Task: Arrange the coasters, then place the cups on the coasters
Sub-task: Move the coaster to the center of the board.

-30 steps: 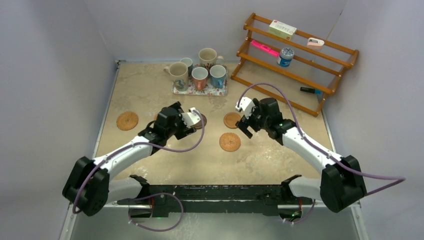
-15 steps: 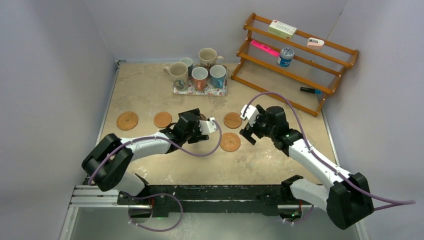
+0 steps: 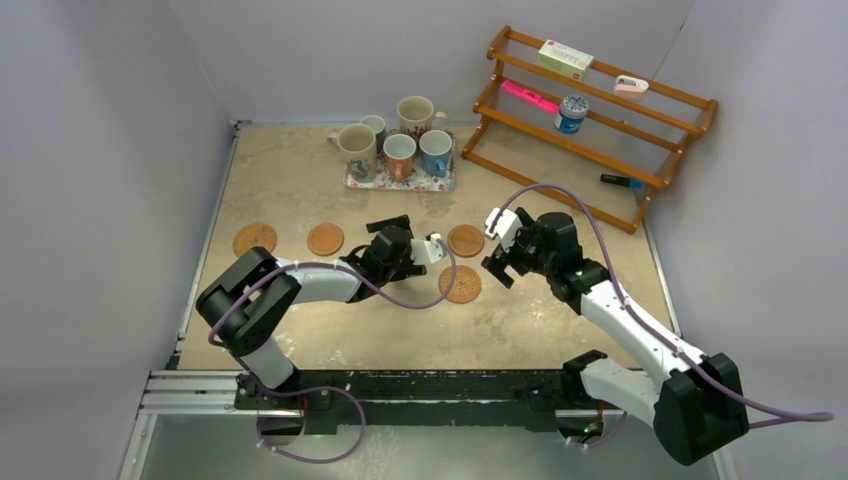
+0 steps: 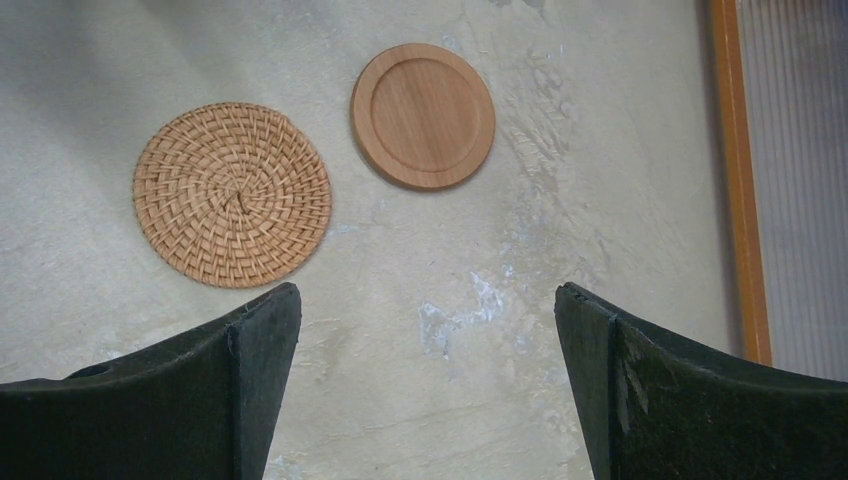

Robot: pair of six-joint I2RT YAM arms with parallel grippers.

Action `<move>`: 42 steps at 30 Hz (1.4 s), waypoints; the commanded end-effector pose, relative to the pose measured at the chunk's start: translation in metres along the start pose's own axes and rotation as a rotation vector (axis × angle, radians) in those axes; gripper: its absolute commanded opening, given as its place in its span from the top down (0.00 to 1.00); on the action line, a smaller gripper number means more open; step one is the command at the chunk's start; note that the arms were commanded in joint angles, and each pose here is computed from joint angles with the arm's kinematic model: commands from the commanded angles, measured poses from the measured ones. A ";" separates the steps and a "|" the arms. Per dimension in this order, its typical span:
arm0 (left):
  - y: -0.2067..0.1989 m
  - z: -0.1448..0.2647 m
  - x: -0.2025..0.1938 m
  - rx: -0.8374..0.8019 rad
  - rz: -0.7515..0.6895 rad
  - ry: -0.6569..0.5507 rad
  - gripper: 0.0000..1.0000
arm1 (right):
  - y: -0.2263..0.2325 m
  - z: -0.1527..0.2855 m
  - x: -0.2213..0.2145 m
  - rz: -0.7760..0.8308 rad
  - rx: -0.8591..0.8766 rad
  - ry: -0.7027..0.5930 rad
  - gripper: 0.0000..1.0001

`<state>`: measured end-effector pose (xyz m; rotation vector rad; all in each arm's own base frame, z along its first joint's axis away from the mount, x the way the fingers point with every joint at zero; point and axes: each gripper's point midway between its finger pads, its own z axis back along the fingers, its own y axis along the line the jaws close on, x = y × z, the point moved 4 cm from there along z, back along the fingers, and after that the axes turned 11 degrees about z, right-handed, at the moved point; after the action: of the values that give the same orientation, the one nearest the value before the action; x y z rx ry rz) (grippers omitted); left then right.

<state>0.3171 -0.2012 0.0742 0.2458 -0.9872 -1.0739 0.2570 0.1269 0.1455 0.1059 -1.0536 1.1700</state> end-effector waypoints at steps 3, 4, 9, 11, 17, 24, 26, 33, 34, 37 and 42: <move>0.001 -0.006 0.001 0.022 -0.013 0.015 0.00 | -0.002 0.003 0.006 0.014 -0.009 -0.045 0.01; 0.001 -0.006 0.001 0.022 -0.013 0.013 0.00 | -0.003 0.003 0.006 0.014 -0.010 -0.045 0.01; 0.003 -0.006 0.006 0.025 -0.009 -0.001 0.00 | -0.003 0.003 0.007 0.015 -0.009 -0.046 0.01; 0.004 -0.001 0.012 0.005 0.001 -0.021 0.00 | -0.002 0.004 0.008 0.017 -0.002 -0.049 0.01; 0.036 0.049 0.057 -0.033 0.081 -0.181 0.00 | 0.000 -0.005 0.009 0.050 0.065 -0.043 0.01; 0.088 0.123 0.055 0.087 0.205 -0.251 0.00 | -0.002 -0.026 0.014 0.069 0.114 -0.011 0.01; 0.096 0.138 0.037 0.127 0.258 -0.242 0.00 | -0.002 -0.034 0.019 0.091 0.102 -0.011 0.01; 0.106 0.177 -0.030 0.266 0.383 -0.234 0.00 | -0.002 -0.064 0.031 0.148 0.076 -0.013 0.01; 0.102 0.178 -0.037 0.272 0.390 -0.234 0.00 | -0.002 -0.069 0.030 0.154 0.071 -0.008 0.01; 0.091 0.180 -0.048 0.276 0.414 -0.248 0.00 | 0.005 -0.081 0.029 0.174 0.072 0.002 0.01; 0.084 0.173 -0.052 0.250 0.437 -0.230 0.00 | 0.013 -0.097 0.027 0.201 0.038 0.017 0.01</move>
<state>0.2270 -0.0657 0.1988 0.1406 -1.3242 -0.6206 0.2894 0.1936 0.0934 0.1007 -0.9377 1.3803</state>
